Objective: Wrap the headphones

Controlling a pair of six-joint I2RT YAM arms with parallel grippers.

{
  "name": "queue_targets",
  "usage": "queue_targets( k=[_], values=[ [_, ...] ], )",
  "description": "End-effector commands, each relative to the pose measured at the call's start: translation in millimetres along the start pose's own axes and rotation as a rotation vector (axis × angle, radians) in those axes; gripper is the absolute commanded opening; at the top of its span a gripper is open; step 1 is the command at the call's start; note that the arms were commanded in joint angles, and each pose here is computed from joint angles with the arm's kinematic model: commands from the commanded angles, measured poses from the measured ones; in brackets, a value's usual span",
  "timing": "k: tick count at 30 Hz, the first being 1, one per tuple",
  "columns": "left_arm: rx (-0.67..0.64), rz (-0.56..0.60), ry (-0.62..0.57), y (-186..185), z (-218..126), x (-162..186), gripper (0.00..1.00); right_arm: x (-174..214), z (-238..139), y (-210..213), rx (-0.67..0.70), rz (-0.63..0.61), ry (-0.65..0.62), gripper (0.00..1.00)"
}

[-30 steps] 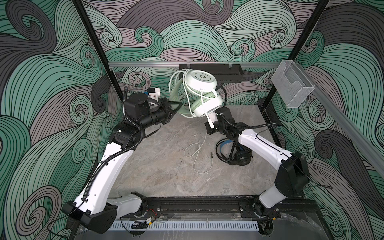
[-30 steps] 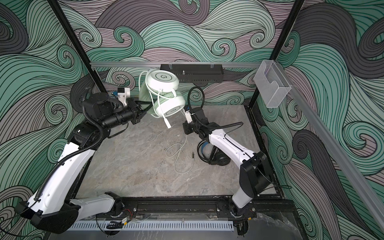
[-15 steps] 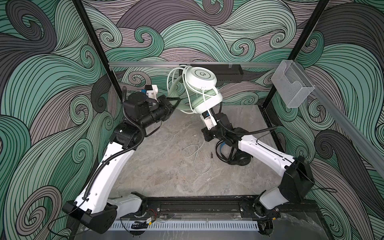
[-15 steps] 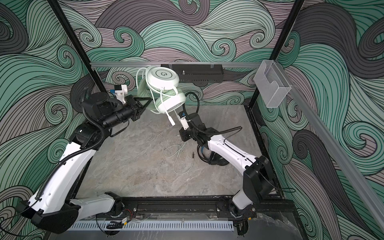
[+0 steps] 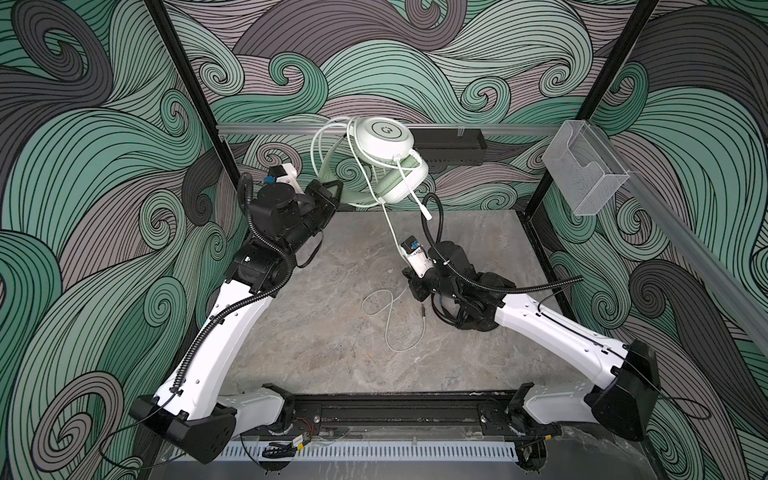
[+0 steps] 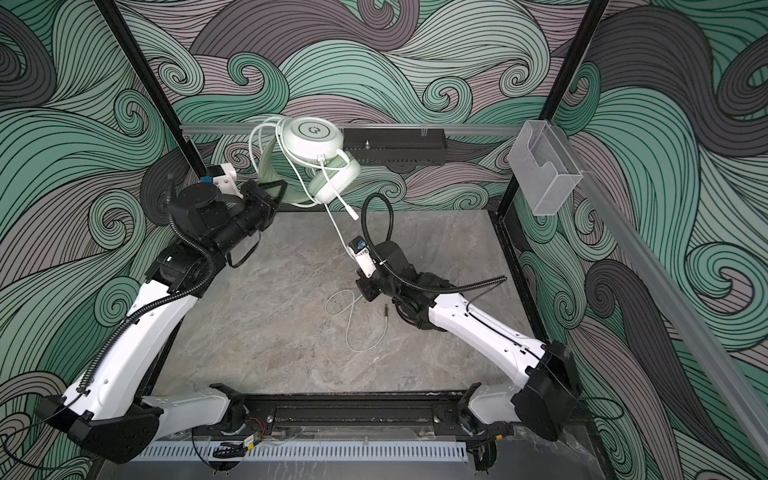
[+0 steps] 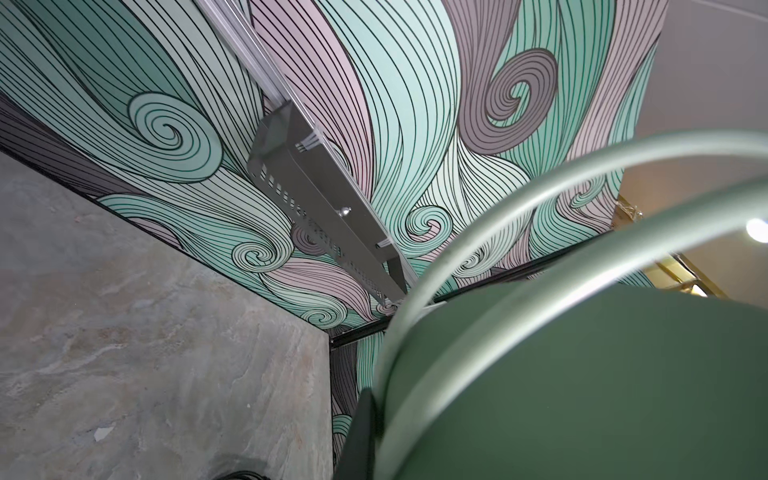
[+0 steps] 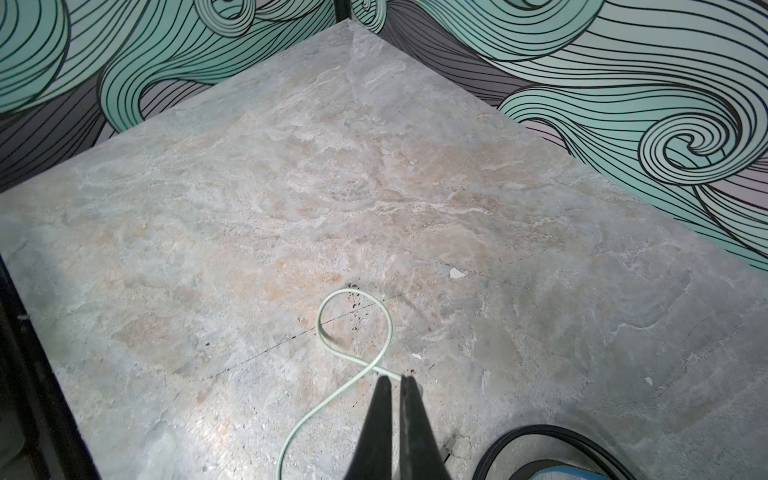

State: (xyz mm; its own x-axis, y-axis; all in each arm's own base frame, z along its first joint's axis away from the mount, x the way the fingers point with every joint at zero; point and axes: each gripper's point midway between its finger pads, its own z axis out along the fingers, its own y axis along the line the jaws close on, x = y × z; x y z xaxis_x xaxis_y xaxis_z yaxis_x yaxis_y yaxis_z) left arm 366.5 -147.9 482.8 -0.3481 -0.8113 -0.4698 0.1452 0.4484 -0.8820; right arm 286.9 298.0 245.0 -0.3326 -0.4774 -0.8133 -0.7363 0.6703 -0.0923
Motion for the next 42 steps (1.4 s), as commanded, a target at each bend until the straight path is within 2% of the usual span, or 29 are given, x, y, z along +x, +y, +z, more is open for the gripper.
queue_targets(
  k=[1, 10, 20, 28, 33, 42],
  values=[
    [0.035, 0.012, -0.153, -14, -1, -32, 0.00, 11, -12, 8, 0.027, -0.095, 0.046, 0.00],
    [-0.150, 0.105, -0.227, 29, 9, -39, 0.00, -4, -37, 32, 0.066, -0.300, 0.036, 0.00],
    [-0.354, 0.206, -0.237, 85, 19, -33, 0.00, -20, -62, 64, 0.083, -0.503, 0.006, 0.00],
    [-0.504, 0.402, -0.218, 119, 20, -29, 0.00, -56, -90, 81, 0.097, -0.611, -0.053, 0.00],
    [-0.566, 0.535, -0.204, 127, 16, -22, 0.00, -75, -105, 85, 0.121, -0.689, -0.057, 0.00],
    [-0.586, 0.957, -0.122, 113, -5, -3, 0.00, -97, -114, 75, 0.203, -0.824, -0.061, 0.00]
  ],
)
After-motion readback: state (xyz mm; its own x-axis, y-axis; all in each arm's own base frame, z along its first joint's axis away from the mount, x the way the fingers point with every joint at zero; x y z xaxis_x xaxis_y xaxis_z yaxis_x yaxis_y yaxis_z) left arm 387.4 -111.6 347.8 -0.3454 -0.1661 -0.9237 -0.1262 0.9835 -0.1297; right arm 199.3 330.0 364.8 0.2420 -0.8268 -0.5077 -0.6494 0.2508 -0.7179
